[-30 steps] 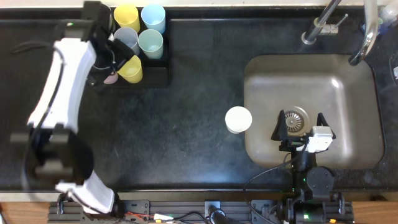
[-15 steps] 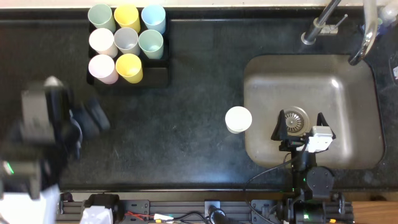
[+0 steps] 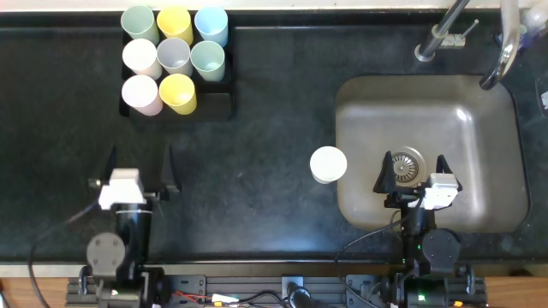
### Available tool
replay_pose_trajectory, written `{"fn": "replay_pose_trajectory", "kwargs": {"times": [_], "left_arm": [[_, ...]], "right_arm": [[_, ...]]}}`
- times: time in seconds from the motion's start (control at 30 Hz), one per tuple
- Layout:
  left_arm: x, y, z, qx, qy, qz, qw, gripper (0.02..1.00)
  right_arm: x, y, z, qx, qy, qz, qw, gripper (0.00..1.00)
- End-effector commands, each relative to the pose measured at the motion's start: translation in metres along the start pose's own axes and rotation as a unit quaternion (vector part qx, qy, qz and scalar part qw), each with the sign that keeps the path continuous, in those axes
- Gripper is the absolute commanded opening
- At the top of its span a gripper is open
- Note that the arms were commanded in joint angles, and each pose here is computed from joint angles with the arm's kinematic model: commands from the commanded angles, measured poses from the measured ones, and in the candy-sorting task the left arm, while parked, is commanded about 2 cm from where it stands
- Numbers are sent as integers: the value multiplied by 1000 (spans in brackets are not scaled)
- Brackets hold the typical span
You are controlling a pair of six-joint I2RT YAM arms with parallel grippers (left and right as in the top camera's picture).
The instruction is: Store Cups
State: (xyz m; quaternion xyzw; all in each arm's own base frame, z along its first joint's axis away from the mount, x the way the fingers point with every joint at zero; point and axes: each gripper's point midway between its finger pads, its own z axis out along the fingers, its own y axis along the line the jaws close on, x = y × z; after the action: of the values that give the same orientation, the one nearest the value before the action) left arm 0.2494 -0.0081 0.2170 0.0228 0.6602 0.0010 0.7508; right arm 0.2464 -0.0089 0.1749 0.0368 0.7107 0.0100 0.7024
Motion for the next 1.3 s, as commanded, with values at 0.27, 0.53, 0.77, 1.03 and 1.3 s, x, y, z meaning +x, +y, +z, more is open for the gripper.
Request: {"fn": "replay_pose_trajectory", "kwargs": {"times": [0.27, 0.53, 0.77, 1.03, 1.3], "left_arm": [[60, -6, -11, 12, 103, -15, 995, 998], [60, -6, -11, 13, 103, -16, 995, 996], [60, -6, -11, 13, 103, -16, 995, 998], [60, -6, -11, 13, 103, -16, 995, 998], [60, -6, -11, 13, 103, -16, 995, 998]], "right_arm": [[3, -1, 0, 0, -1, -1, 1000, 998], [3, -1, 0, 0, 0, -1, 1000, 998], [3, -1, 0, 0, -1, -1, 1000, 998], [3, -1, 0, 0, 0, -1, 1000, 998], [3, -1, 0, 0, -1, -1, 1000, 996]]}}
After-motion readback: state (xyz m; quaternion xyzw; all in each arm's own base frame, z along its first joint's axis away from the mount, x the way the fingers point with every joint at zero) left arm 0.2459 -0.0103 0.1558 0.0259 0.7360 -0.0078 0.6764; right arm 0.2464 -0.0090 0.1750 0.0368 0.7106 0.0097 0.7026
